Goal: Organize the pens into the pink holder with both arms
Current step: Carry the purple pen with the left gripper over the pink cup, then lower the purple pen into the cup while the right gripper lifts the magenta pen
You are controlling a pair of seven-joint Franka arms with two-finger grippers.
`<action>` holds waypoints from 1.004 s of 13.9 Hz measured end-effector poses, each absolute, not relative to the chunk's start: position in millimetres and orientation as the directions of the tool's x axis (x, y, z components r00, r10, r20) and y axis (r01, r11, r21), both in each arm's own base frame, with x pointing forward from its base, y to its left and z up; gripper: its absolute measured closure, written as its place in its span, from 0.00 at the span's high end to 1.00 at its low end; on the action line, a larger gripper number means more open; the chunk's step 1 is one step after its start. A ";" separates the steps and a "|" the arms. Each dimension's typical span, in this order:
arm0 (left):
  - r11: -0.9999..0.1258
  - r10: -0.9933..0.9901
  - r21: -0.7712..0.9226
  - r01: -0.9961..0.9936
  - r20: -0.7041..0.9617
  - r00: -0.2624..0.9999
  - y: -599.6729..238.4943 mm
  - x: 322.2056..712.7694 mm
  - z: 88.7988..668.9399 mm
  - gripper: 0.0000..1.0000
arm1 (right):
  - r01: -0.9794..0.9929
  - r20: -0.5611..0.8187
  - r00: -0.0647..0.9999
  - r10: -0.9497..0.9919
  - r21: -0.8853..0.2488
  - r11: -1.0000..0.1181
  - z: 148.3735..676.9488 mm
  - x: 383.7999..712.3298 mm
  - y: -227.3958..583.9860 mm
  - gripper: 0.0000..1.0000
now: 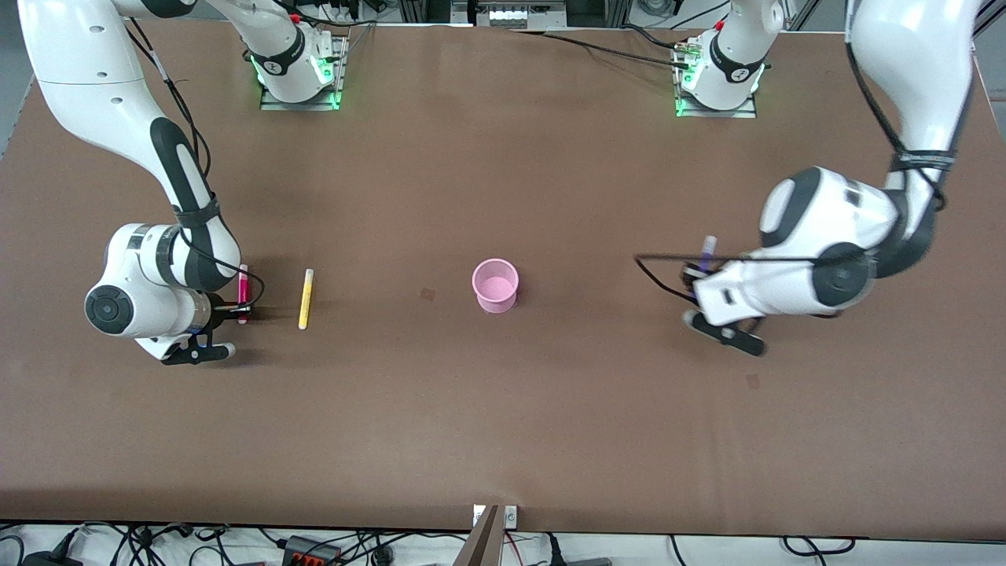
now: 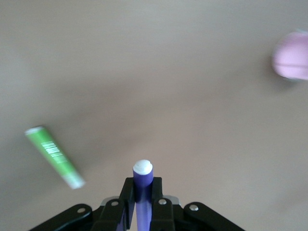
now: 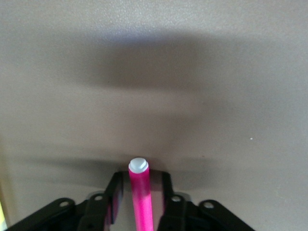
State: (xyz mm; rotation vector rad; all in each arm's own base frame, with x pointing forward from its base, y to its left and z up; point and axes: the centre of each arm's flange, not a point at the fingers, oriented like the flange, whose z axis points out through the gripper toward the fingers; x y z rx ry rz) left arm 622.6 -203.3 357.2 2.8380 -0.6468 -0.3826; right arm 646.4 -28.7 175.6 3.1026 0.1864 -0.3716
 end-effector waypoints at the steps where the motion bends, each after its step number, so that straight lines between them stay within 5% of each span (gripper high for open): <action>1: -0.846 -0.489 0.343 -0.409 -0.191 0.851 -229.2 613.9 357.3 0.18 | 0.121 -0.235 0.965 0.118 -0.003 -0.993 176.1 646.8 -28.7 0.37; 6: -0.524 -0.731 0.491 -0.696 0.162 0.663 -326.0 601.3 350.0 0.18 | 0.123 -0.235 0.965 0.120 -0.003 -0.992 176.1 647.0 -28.5 0.24; 10: -0.212 -0.785 0.338 -0.917 0.499 0.366 -400.1 584.7 362.0 0.18 | 0.167 -0.232 0.958 0.165 -0.013 -0.986 176.8 647.8 -28.6 0.18; 14: -0.022 -0.708 0.138 -0.990 0.697 0.114 -423.1 586.5 350.1 0.18 | 0.340 -0.255 0.903 0.346 -0.070 -0.938 190.5 653.4 -28.2 0.18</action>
